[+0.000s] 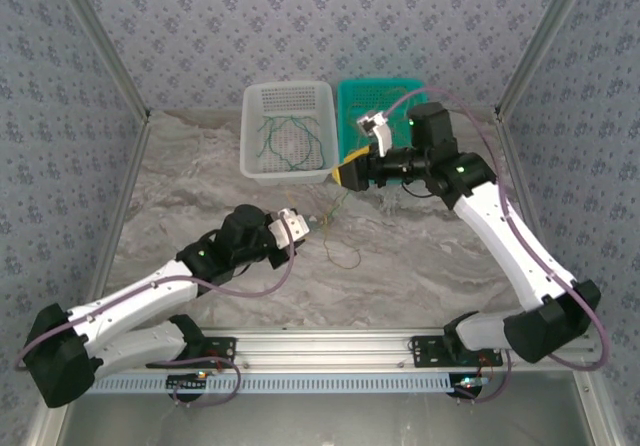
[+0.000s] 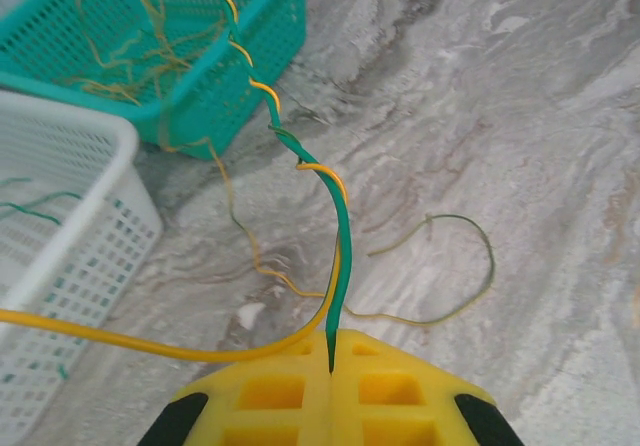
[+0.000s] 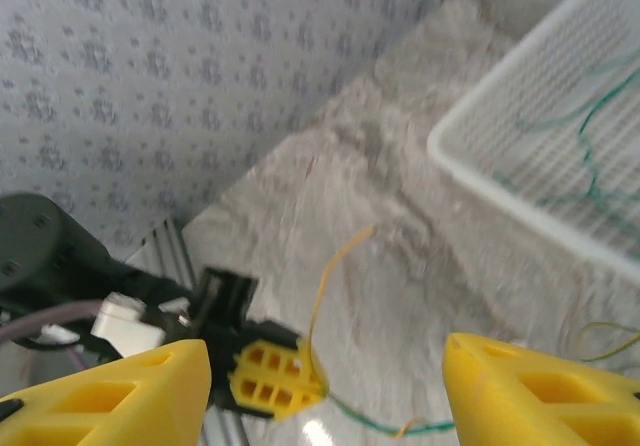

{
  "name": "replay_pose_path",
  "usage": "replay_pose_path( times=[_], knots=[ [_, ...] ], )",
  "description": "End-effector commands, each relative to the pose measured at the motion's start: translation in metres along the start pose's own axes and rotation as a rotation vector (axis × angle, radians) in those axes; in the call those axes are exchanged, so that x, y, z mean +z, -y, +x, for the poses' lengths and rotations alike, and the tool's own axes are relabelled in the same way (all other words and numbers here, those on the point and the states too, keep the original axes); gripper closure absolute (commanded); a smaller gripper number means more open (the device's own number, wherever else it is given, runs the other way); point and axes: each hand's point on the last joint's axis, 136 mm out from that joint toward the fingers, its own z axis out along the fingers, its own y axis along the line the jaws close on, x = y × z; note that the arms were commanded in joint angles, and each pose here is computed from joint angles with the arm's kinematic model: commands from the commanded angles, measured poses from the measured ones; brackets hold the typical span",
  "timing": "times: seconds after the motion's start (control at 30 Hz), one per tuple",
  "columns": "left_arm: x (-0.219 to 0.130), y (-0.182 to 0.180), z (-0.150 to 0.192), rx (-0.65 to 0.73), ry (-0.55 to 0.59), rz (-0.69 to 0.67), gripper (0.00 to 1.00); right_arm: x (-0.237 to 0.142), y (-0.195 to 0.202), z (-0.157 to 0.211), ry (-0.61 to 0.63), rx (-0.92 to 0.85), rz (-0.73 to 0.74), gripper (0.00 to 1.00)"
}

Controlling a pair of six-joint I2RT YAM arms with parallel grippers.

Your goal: Untangle the cables

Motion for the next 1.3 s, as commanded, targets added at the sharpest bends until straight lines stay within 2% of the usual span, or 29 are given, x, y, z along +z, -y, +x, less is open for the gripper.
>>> replay_pose_path(
  times=[0.0,0.1,0.27,0.4,0.5,0.57,0.63,0.7,0.8,0.93,1.13,1.23,1.27],
  knots=[
    [-0.011,-0.013,-0.034,0.092,0.102,-0.064,1.00,0.021,-0.021,0.039,-0.172,-0.012,-0.094,0.33],
    [-0.013,-0.006,-0.040,0.112,0.109,-0.049,1.00,0.046,-0.024,0.050,-0.253,0.010,-0.137,0.31],
    [-0.015,0.001,-0.044,0.128,0.122,-0.043,1.00,0.078,-0.004,0.042,-0.272,0.122,-0.125,0.34],
    [-0.017,0.002,-0.045,0.112,0.143,-0.042,1.00,0.095,-0.006,0.041,-0.260,0.119,-0.160,0.26],
    [-0.016,0.003,-0.045,0.115,0.143,-0.040,1.00,0.110,-0.018,0.047,-0.287,0.109,-0.216,0.26],
    [-0.016,0.001,-0.045,0.117,0.141,-0.049,1.00,0.118,-0.019,0.050,-0.301,0.106,-0.216,0.33],
    [-0.016,0.000,-0.045,0.118,0.143,-0.057,1.00,0.122,-0.015,0.051,-0.307,0.127,-0.205,0.61],
    [-0.016,-0.001,-0.044,0.112,0.145,-0.059,1.00,0.120,-0.010,0.042,-0.270,0.127,-0.188,0.83],
    [-0.014,0.002,-0.042,0.104,0.138,-0.048,1.00,0.109,0.002,0.025,-0.208,0.125,-0.119,0.98],
    [-0.011,0.004,-0.038,0.095,0.132,-0.036,1.00,0.085,0.021,-0.005,-0.097,0.135,-0.048,1.00],
    [-0.010,0.004,-0.039,0.083,0.143,-0.036,1.00,0.059,0.043,-0.033,-0.010,0.125,0.056,1.00],
    [-0.010,0.004,-0.040,0.087,0.148,-0.037,1.00,0.054,0.036,-0.039,-0.009,0.115,0.014,1.00],
    [-0.011,0.003,-0.041,0.086,0.150,-0.041,1.00,0.057,0.025,-0.036,-0.035,0.099,-0.042,0.95]
  ],
)
